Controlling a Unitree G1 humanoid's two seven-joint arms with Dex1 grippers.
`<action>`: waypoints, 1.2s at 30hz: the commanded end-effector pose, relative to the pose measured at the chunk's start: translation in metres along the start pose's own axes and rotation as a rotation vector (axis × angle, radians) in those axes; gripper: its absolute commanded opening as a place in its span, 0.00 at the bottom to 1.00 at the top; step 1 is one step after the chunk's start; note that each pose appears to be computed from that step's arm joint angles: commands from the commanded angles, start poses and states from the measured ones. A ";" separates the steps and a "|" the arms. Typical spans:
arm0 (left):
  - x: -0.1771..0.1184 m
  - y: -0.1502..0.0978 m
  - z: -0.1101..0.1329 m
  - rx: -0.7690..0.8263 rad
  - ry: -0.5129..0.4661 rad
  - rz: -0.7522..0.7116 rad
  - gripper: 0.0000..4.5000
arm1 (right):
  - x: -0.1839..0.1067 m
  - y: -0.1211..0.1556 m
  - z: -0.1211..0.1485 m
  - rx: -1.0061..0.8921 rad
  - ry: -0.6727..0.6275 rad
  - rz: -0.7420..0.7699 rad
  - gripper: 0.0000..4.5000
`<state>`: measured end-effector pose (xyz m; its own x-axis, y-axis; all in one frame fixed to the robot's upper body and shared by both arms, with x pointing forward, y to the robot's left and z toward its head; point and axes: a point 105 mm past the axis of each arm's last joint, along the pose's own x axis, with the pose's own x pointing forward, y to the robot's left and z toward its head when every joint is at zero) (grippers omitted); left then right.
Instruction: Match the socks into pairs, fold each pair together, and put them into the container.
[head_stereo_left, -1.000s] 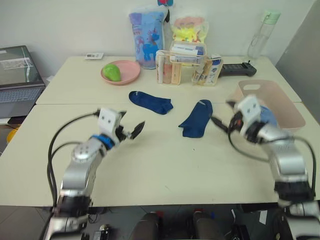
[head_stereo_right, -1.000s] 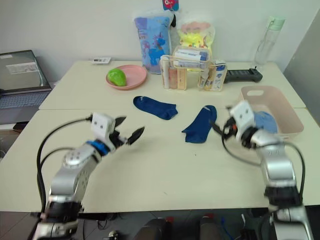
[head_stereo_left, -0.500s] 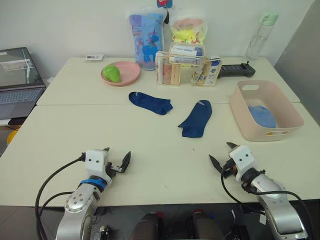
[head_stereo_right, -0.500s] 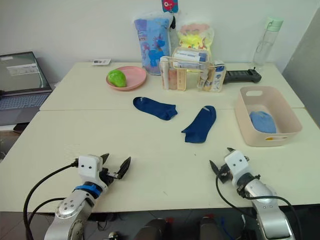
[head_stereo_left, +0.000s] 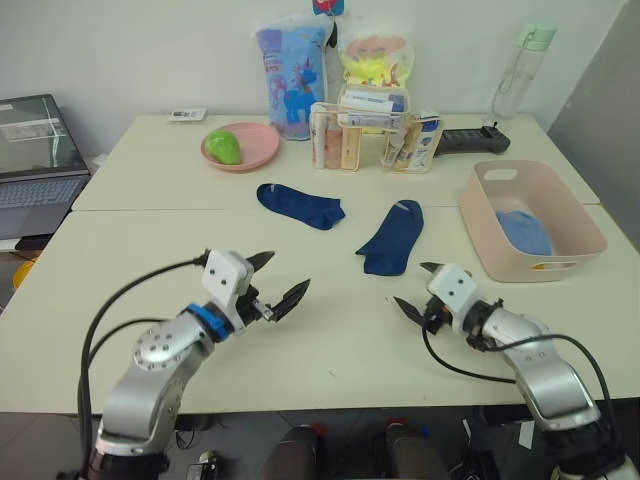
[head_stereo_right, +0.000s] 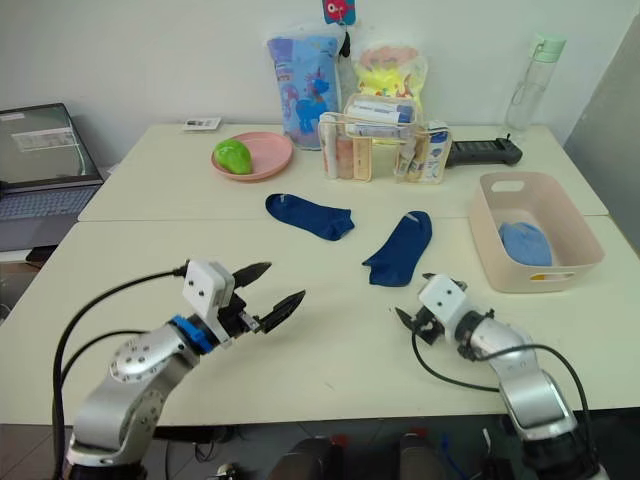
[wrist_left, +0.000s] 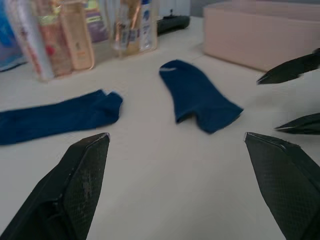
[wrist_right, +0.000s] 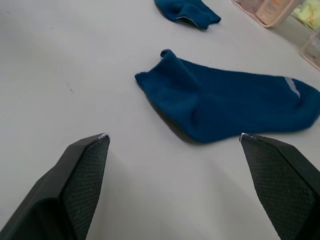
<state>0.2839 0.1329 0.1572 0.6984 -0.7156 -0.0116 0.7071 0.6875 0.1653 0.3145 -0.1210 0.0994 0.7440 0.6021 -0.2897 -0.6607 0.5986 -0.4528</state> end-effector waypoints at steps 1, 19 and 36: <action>0.004 -0.008 0.013 0.009 -0.018 -0.078 1.00 | 0.011 0.001 0.004 -0.044 0.009 0.043 0.99; 0.010 -0.006 0.021 -0.003 -0.033 -0.081 1.00 | 0.050 -0.015 -0.002 0.060 0.074 0.076 0.46; 0.006 -0.002 0.016 -0.052 0.018 -0.121 1.00 | -0.002 0.041 0.013 -0.146 -0.030 0.687 0.01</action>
<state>0.2866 0.1235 0.1656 0.6230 -0.7800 -0.0591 0.7809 0.6158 0.1047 0.2940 -0.0977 0.0791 0.2184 0.8089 -0.5459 -0.9639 0.0916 -0.2500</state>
